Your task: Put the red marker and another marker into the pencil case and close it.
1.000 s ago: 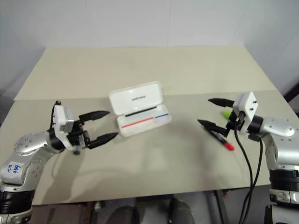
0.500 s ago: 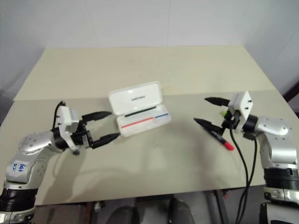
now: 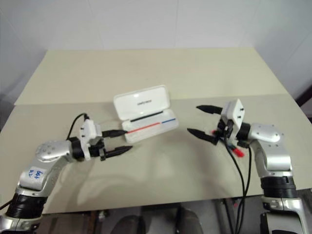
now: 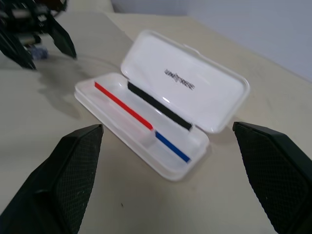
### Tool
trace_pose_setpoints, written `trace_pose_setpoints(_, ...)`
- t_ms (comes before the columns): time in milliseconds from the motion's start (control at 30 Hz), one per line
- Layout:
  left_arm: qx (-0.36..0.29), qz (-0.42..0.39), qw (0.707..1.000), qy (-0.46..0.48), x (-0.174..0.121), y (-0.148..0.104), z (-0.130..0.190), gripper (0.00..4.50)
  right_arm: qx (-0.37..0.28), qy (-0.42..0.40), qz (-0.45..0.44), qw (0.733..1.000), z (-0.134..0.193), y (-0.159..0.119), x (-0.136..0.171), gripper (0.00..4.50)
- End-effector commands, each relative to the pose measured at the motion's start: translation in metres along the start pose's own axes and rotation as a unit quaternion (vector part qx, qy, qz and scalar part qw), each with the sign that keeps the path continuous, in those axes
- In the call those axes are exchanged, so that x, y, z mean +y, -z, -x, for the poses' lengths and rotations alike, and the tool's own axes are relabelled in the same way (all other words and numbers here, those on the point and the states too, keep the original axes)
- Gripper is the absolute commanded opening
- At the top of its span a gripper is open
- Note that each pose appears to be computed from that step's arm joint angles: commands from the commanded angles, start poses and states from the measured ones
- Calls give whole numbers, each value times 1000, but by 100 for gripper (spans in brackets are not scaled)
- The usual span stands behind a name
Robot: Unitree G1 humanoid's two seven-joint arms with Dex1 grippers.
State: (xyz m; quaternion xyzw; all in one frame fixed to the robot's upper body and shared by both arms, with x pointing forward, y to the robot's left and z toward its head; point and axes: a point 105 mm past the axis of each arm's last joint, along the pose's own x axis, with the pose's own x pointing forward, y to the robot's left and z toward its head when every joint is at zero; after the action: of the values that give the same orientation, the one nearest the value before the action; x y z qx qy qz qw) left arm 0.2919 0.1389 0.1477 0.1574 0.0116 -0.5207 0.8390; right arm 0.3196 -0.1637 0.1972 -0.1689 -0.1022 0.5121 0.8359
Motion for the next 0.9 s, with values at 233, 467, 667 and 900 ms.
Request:
trace_pose_setpoints(233, 57, 5, 998, 11, 7, 13, -18, 291, -45, -2, 13, 999, -11, -20, 14, 450)
trace_pose_setpoints(467, 75, 6, 997, 28, 13, 17, -41, 291, -42, -16, 9, 999, -7, -22, 22, 450)
trace_pose_setpoints(667, 93, 2, 993, 66, 9, 17, -47, 291, 29, -86, 5, 996, 18, -12, 24, 450)
trace_pose_setpoints(900, 134, 10, 988, 77, 11, 24, -46, 291, 79, -104, 27, 991, 39, -12, 5, 450)
